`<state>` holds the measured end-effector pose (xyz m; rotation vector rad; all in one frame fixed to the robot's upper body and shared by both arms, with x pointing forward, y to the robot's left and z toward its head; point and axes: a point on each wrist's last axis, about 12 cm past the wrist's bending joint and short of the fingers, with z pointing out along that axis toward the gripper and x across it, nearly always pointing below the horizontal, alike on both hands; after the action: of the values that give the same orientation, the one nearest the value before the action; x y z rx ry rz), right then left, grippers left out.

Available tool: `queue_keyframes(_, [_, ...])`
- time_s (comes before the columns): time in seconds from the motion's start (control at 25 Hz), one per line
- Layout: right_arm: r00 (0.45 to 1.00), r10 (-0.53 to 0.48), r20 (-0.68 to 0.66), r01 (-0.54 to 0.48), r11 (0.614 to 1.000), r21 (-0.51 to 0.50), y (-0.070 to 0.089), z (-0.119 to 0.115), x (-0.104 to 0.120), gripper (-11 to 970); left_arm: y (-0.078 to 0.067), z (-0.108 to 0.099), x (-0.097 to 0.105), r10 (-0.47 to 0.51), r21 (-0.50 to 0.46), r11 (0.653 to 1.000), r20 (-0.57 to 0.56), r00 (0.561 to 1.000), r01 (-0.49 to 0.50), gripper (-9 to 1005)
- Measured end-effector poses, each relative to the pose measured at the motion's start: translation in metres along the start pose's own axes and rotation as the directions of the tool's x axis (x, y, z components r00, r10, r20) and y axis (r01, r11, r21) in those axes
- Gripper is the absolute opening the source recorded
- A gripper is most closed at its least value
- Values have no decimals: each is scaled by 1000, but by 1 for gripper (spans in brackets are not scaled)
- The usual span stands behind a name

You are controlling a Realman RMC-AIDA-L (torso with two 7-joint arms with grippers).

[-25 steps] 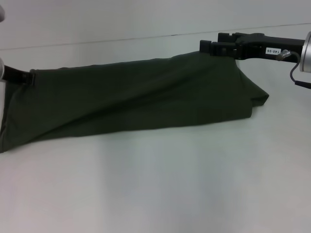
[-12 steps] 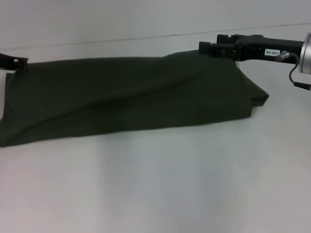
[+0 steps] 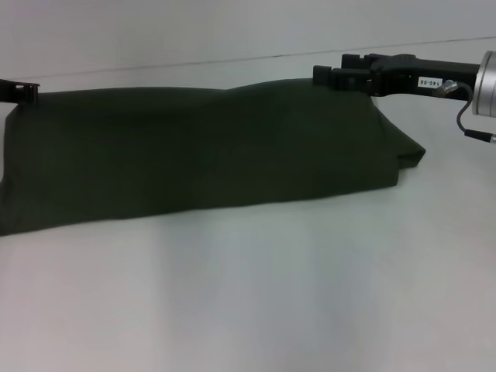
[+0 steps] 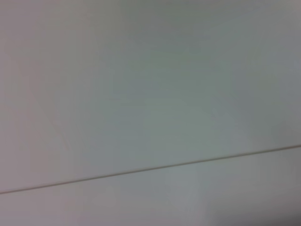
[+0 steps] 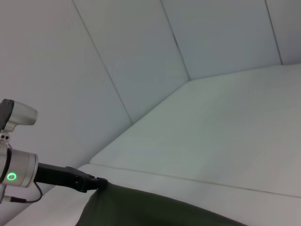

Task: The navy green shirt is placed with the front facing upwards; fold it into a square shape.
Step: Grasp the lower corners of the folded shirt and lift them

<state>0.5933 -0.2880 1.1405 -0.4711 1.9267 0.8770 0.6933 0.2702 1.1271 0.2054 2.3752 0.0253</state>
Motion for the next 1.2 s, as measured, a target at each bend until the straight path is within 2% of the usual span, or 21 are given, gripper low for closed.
queue_keyframes(0.16, [1000, 2, 0, -2, 1000, 1, 0, 1, 0, 899, -5, 2, 5, -2, 6, 1000, 0, 1000, 2, 3])
queue_keyframes(0.28, [1000, 5, -1, -5, 1000, 3, -1, 2, 0, 899, -2, 2, 7, -19, 4, 1000, -5, 1000, 19, 4])
queue_keyframes(0.48, [1000, 12, -3, -12, 1000, 10, -3, 4, 0, 900, 6, -1, 7, -47, -12, 999, 10, 999, 48, 165])
queue_keyframes(0.64, [1000, 10, -4, -10, 1000, 14, -4, 3, -1, 901, 16, -12, 2, -83, -18, 996, 44, 996, 84, 313])
queue_keyframes(0.72, [1000, 6, -6, -6, 1000, 19, -5, 2, -1, 902, 20, -19, 2, -120, 4, 993, 11, 993, 120, 390])
queue_keyframes(0.88, [999, -9, -31, 10, 1000, 27, -7, 1, -3, 903, 24, -27, 7, -173, 49, 983, -79, 982, 177, 455])
queue_keyframes(0.96, [999, -20, -48, 21, 999, 26, -7, 1, -4, 903, 28, -40, 16, -227, 106, 964, -141, 964, 243, 487])
queue_keyframes(1.04, [998, -27, -64, 29, 999, 27, -6, 0, -5, 904, 29, -45, 20, -247, 135, 954, -159, 956, 269, 519])
queue_keyframes(1.2, [996, -14, -89, 18, 999, 35, -7, -6, -10, 905, 36, -63, 32, -300, 242, 903, -234, 925, 355, 518])
